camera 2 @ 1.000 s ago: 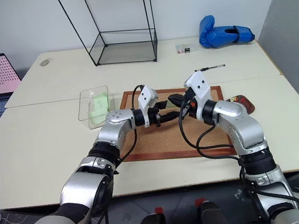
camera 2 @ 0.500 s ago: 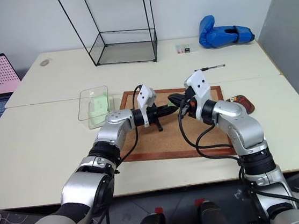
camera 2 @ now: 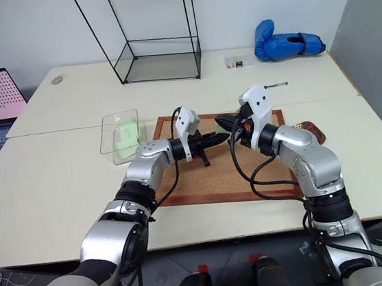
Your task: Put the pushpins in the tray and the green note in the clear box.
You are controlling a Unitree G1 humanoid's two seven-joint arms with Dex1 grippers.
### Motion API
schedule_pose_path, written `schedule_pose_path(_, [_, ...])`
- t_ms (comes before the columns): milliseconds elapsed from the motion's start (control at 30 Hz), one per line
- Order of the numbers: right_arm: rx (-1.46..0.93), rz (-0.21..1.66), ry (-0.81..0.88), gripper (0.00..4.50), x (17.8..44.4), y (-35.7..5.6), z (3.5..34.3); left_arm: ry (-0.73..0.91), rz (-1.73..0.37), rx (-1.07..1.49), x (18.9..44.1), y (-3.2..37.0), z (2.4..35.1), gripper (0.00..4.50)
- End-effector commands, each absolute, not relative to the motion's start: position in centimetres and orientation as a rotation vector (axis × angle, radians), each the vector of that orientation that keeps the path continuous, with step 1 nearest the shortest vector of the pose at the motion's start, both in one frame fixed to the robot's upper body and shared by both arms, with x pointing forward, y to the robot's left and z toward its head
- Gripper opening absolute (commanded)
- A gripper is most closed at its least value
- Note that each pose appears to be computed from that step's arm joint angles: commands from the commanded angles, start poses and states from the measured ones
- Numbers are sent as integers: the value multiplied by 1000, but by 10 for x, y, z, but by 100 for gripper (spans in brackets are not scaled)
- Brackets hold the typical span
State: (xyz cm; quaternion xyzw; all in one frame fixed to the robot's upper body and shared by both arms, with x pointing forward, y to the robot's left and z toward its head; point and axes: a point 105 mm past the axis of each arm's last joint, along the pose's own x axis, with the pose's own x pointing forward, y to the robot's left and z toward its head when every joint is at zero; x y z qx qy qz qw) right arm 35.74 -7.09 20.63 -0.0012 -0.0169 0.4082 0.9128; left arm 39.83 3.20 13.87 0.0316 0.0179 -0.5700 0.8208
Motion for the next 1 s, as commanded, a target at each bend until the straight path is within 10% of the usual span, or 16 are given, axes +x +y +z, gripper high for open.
schedule_pose_path(33, [43,829,-126,0,351,-78,237,-15,-1228,58,395,30,148,1])
schedule_pose_path(467, [6,655,-137,0,352,-133,246,-6,-1193,68,395,36,142,1])
schedule_pose_path(1000, [-663,253,195,0,381,-258,137,-51,-1164,224,373,47,143,1])
